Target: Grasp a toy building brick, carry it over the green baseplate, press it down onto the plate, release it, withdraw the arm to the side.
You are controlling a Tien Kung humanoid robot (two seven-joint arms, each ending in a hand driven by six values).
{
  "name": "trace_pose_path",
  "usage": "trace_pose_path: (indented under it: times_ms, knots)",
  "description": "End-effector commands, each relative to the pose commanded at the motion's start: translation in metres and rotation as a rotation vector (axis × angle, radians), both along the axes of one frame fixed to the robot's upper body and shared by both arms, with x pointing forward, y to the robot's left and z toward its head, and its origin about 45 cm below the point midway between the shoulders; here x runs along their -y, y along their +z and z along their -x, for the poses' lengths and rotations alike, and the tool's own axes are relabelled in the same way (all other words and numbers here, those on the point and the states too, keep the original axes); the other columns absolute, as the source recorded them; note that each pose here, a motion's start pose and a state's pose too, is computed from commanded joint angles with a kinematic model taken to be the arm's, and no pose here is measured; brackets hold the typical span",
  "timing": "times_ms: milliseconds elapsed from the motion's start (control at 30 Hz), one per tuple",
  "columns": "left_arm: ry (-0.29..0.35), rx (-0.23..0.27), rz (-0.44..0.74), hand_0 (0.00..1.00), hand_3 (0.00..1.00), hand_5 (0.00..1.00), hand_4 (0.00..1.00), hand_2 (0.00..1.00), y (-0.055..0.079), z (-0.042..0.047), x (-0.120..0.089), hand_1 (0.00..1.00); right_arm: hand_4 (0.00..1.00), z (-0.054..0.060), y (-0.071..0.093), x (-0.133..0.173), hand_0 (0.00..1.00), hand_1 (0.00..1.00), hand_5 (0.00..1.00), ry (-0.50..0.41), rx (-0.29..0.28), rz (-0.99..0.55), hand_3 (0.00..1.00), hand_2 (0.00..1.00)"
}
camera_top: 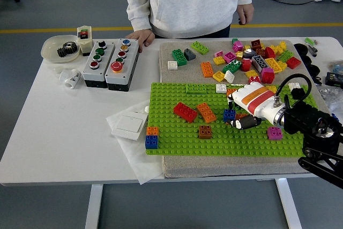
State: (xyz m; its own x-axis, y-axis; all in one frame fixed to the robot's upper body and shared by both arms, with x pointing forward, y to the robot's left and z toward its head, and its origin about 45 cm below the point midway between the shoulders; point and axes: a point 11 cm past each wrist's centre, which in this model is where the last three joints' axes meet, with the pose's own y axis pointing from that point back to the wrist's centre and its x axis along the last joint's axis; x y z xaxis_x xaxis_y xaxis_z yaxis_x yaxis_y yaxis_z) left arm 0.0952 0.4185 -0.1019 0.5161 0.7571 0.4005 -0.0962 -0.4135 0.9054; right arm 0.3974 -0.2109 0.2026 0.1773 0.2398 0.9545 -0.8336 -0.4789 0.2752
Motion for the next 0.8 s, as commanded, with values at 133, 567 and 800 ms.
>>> trace_pose_path:
  times_ms: [133, 567, 800]
  knots:
    - [-0.002, 0.000, 0.001, 0.795, 0.587, 0.614, 0.621, 0.780, 0.0000, -0.0006, 0.0005, 0.775, 0.728, -0.0005, 0.0005, 0.0007, 0.429, 0.465, 0.447, 0.008, 0.001, 0.009, 0.506, 0.532]
    - [-0.001, 0.019, 0.004, 0.795, 0.587, 0.616, 0.622, 0.780, 0.0010, -0.0074, 0.0016, 0.777, 0.731, -0.0033, 0.0009, 0.0067, 0.421, 0.466, 0.440, 0.002, 0.006, 0.031, 0.505, 0.532]
    - [-0.002, 0.020, 0.005, 0.795, 0.587, 0.616, 0.621, 0.780, 0.0009, -0.0088, 0.0028, 0.778, 0.734, -0.0033, -0.0031, 0.0079, 0.421, 0.467, 0.441, 0.006, -0.004, 0.047, 0.505, 0.532]
